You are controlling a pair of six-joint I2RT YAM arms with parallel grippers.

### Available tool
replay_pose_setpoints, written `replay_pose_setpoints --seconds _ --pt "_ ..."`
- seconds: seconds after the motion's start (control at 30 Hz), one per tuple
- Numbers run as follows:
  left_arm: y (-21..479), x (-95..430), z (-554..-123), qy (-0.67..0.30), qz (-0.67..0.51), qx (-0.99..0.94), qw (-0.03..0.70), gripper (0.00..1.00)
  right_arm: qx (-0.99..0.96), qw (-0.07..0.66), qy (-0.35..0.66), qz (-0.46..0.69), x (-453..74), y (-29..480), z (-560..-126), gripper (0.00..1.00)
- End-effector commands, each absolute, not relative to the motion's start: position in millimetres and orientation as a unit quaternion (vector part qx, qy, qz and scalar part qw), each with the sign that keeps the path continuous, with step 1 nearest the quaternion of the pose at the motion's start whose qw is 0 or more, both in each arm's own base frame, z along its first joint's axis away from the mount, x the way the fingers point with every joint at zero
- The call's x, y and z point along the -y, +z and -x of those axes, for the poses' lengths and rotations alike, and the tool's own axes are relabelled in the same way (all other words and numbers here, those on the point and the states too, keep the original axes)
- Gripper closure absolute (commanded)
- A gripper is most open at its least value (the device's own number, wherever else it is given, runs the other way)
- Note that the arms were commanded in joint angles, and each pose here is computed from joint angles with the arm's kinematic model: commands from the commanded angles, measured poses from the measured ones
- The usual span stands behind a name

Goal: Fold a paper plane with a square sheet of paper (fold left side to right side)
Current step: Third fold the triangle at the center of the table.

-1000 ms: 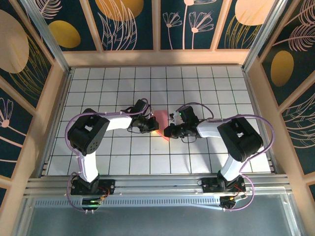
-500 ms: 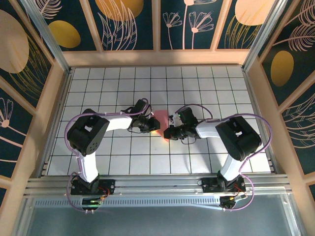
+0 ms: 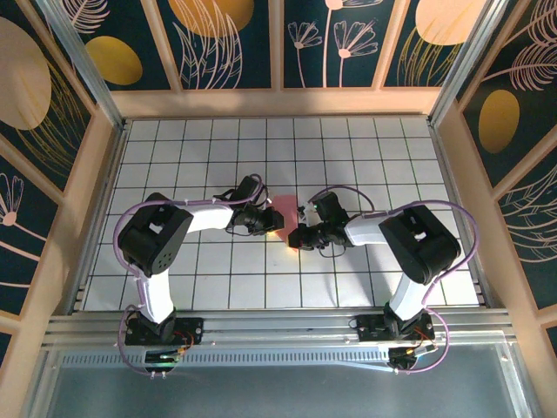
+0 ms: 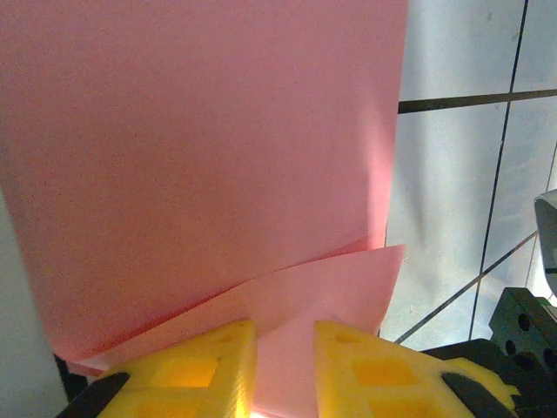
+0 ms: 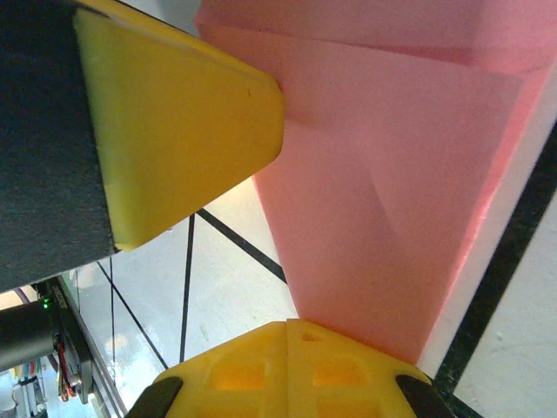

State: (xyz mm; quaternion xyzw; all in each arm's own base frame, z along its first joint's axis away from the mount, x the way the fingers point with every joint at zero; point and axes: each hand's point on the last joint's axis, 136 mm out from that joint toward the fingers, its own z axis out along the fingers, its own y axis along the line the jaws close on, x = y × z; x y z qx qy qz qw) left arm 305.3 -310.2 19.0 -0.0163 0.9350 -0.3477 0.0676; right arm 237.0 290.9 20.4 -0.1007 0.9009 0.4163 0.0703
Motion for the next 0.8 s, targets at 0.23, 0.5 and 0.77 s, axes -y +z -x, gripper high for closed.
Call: replay_pose_setpoints --seconds 0.23,0.5,0.77 --pt "50.6 313.9 -320.6 -0.353 0.013 -0.931 0.096 0.69 -0.908 0.059 0.403 0.097 -287.7 10.0 -228.9 1.0" --pt "37.3 322.5 -338.3 -0.334 -0.005 -0.938 0.089 0.69 -0.909 0.062 0.401 0.099 -287.0 11.5 -229.8 0.99" --pt "28.0 319.2 -325.0 -0.341 -0.01 -0.937 0.074 0.71 -0.908 0.066 0.401 0.1 -287.9 14.2 -232.6 0.99"
